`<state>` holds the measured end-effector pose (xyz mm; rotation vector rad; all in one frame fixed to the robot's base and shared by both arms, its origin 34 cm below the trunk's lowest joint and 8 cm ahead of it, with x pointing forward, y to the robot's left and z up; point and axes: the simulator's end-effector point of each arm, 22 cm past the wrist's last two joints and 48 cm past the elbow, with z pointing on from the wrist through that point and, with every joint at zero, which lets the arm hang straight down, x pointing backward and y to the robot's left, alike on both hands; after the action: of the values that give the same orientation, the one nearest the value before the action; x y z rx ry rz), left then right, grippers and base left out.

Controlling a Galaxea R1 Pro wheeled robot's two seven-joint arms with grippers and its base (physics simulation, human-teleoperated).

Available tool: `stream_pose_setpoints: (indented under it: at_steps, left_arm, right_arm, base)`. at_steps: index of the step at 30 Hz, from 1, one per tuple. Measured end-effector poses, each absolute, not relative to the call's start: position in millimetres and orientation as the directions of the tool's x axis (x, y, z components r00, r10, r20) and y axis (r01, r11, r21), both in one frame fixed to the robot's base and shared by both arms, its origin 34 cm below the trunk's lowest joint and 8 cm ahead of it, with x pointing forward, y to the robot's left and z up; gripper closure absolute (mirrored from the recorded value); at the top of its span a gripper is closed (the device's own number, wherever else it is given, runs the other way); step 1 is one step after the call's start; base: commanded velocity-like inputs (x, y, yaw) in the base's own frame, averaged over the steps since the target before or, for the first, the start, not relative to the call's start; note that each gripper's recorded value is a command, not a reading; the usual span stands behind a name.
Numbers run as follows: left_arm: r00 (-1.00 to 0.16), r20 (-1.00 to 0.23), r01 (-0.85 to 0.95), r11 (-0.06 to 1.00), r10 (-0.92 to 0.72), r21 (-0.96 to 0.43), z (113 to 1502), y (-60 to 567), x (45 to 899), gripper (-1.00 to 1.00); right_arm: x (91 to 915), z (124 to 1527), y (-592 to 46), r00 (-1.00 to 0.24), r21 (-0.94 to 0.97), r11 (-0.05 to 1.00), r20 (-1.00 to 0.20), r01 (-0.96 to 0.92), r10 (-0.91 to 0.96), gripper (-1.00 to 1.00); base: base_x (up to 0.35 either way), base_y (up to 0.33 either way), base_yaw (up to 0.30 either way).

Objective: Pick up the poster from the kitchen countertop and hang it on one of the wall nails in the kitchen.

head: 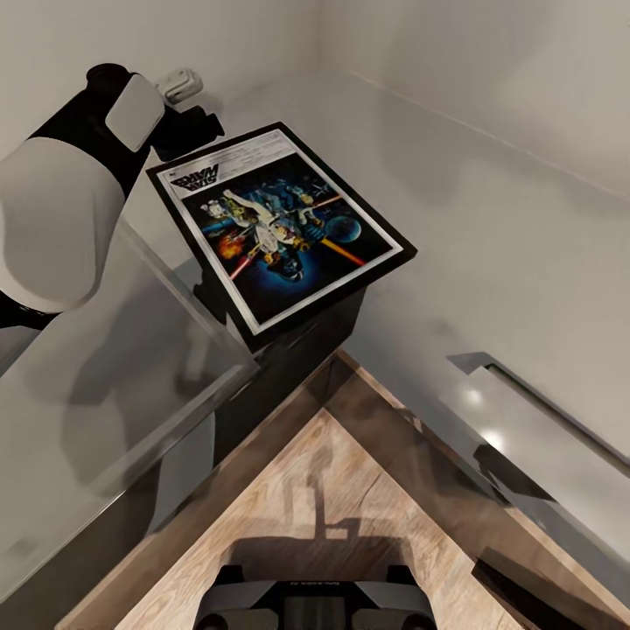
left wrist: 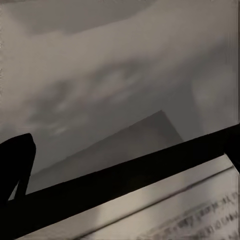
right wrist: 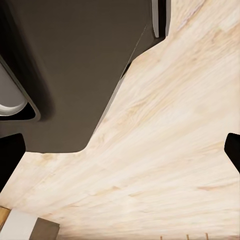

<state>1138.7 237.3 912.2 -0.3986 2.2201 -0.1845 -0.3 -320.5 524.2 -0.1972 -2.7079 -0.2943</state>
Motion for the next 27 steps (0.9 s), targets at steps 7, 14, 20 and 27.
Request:
stream_pose_setpoints:
  at_steps: [7,14,20,27]
  left_arm:
    - [-0.588,-0.730,-0.220,0.938,-0.348,-0.269,912.2,237.0,1138.5,-1.00]
    - [-0.588,-0.731,-0.220,0.938,-0.346,-0.267,912.4,237.4,1138.7,-1.00]
    - [-0.587,-0.730,-0.222,0.937,-0.350,-0.271,913.1,237.3,1138.7,-1.00]
    - [-0.587,-0.733,-0.220,0.939,-0.343,-0.264,913.0,237.9,1138.7,-1.00]
  right_arm:
    - [-0.2,524.2,-320.5,-0.907,0.176,0.968,0.410,0.180,0.095,-1.00]
    - [-0.2,524.2,-320.5,-0.907,0.176,0.968,0.411,0.181,0.095,-1.00]
    - [-0.1,524.1,-320.6,-0.907,0.176,0.968,0.410,0.181,0.095,-1.00]
    - [-0.3,524.2,-320.5,-0.907,0.176,0.968,0.410,0.181,0.095,-1.00]
  base:
    - [-0.093,0.000,0.000]
    - [-0.046,-0.008,0.000]
    - [-0.146,-0.054,0.000]
    - [-0.026,-0.011,0.000]
